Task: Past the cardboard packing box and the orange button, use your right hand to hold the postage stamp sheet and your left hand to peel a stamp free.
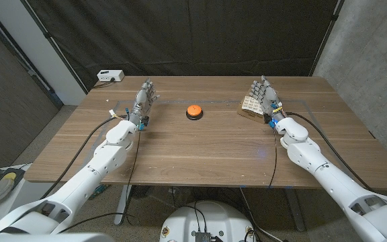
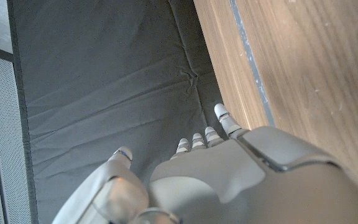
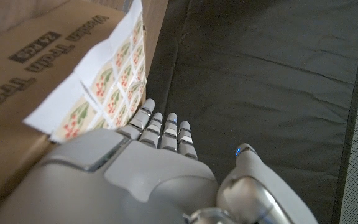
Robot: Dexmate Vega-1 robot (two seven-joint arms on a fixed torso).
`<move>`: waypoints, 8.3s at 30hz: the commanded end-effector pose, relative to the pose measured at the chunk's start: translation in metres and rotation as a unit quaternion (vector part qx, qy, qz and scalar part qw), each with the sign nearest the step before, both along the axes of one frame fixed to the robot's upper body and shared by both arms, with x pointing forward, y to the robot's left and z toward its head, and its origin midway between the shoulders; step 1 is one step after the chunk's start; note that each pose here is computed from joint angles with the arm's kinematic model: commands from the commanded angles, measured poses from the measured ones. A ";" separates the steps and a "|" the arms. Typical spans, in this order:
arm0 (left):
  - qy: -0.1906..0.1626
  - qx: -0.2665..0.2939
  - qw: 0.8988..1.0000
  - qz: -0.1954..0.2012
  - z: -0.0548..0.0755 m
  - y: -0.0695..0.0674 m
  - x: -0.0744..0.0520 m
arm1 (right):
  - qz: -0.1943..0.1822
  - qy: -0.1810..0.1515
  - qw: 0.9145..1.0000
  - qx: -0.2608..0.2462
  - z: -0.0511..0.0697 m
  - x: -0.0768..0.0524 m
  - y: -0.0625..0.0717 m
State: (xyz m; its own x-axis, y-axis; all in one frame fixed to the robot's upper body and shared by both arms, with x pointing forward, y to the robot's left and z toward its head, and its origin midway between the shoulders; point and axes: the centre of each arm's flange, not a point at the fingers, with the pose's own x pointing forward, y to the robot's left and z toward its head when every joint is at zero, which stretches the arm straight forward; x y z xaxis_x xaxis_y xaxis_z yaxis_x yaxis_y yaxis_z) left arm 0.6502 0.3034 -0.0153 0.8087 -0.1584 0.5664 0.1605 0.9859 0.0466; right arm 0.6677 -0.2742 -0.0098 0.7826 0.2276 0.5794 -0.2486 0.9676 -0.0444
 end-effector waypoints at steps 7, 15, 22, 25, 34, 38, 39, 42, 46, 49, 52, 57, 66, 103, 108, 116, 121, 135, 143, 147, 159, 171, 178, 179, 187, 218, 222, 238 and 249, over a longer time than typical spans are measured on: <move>-0.002 0.030 0.999 0.015 0.024 -0.012 0.009 | 0.105 -0.034 0.994 0.030 0.020 0.011 0.008; 0.003 0.039 0.999 0.004 0.024 -0.033 0.014 | 0.136 -0.091 0.986 0.042 0.041 -0.020 -0.008; 0.007 0.046 0.999 -0.008 0.018 -0.044 0.013 | 0.102 -0.109 0.988 0.030 0.044 -0.050 -0.027; 0.004 0.050 0.999 -0.012 0.017 -0.047 0.011 | 0.085 -0.102 0.991 0.030 0.039 -0.062 -0.033; -0.010 0.062 0.998 -0.021 0.021 -0.046 0.003 | -0.008 -0.107 0.994 -0.030 0.032 -0.100 -0.042; -0.018 0.067 0.997 -0.026 0.023 -0.046 -0.001 | -0.042 -0.113 0.991 -0.058 0.029 -0.113 -0.038; -0.021 0.069 0.997 -0.029 0.025 -0.046 -0.002 | -0.049 -0.115 0.990 -0.068 0.026 -0.118 -0.036; -0.026 0.072 0.997 -0.032 0.026 -0.048 -0.004 | -0.068 -0.115 0.988 -0.082 0.023 -0.125 -0.035; -0.029 0.076 0.996 -0.036 0.027 -0.049 -0.007 | -0.088 -0.117 0.984 -0.100 0.019 -0.134 -0.033; -0.031 0.077 0.996 -0.037 0.028 -0.051 -0.010 | -0.107 -0.119 0.980 -0.116 0.016 -0.140 -0.031; -0.035 0.080 0.995 -0.038 0.030 -0.052 -0.012 | -0.128 -0.121 0.974 -0.140 0.014 -0.146 -0.029; -0.038 0.085 0.995 -0.039 0.031 -0.054 -0.016 | -0.150 -0.121 0.965 -0.179 0.011 -0.153 -0.023; -0.040 0.088 0.995 -0.039 0.030 -0.058 -0.023 | -0.172 -0.106 0.949 -0.244 0.006 -0.155 -0.016; -0.045 0.098 0.993 -0.038 0.027 -0.066 -0.043 | -0.390 -0.192 0.776 -0.457 -0.004 -0.159 0.054; -0.044 0.096 0.994 -0.036 0.026 -0.064 -0.043 | -0.422 -0.214 0.752 -0.459 -0.009 -0.154 0.063; -0.042 0.091 0.994 -0.034 0.025 -0.061 -0.042 | -0.466 -0.240 0.716 -0.461 -0.014 -0.144 0.075; -0.040 0.088 0.995 -0.034 0.024 -0.059 -0.041 | -0.482 -0.236 0.704 -0.465 -0.020 -0.130 0.079; -0.038 0.083 0.995 -0.026 0.023 -0.057 -0.044 | -0.505 -0.224 0.699 -0.454 -0.035 -0.098 0.087; -0.039 0.086 0.995 -0.026 0.028 -0.057 -0.041 | -0.512 -0.205 0.700 -0.454 -0.040 -0.081 0.088; -0.038 0.087 0.995 -0.028 0.029 -0.057 -0.039 | -0.509 -0.189 0.699 -0.466 -0.041 -0.071 0.089; -0.035 0.090 0.995 -0.030 0.034 -0.056 -0.032 | -0.513 -0.155 0.699 -0.473 -0.044 -0.044 0.086; -0.038 0.096 0.994 -0.033 0.039 -0.054 -0.031 | -0.548 -0.152 0.690 -0.447 -0.043 -0.033 0.083; -0.042 0.097 0.994 -0.037 0.039 -0.054 -0.031 | -0.576 -0.138 0.678 -0.435 -0.043 -0.031 0.080; -0.043 0.097 0.994 -0.038 0.039 -0.054 -0.032 | -0.578 -0.137 0.676 -0.437 -0.043 -0.031 0.080; -0.048 0.096 0.993 -0.044 0.040 -0.054 -0.032 | -0.595 -0.104 0.657 -0.451 -0.048 -0.030 0.078; -0.048 0.101 0.992 -0.050 0.042 -0.050 -0.028 | -0.626 -0.129 0.676 -0.366 -0.052 -0.033 0.073; -0.049 0.103 0.992 -0.052 0.043 -0.050 -0.028 | -0.628 -0.154 0.684 -0.338 -0.052 -0.036 0.071; -0.066 0.145 0.985 -0.062 0.060 -0.053 -0.028 | -0.600 -0.325 0.699 -0.213 -0.029 -0.078 0.069; -0.065 0.134 0.986 -0.076 0.062 -0.055 -0.027 | -0.558 -0.376 0.719 -0.172 -0.015 -0.096 0.075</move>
State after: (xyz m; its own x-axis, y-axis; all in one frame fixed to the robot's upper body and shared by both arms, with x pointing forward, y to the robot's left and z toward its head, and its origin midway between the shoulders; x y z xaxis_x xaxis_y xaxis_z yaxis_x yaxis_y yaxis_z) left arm 0.6232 0.2511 0.0426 0.6989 -0.4099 0.5862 0.2589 0.9089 0.3269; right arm 0.5902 -0.1964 -0.0339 0.1707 -0.0855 0.9816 0.9338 0.3320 -0.1335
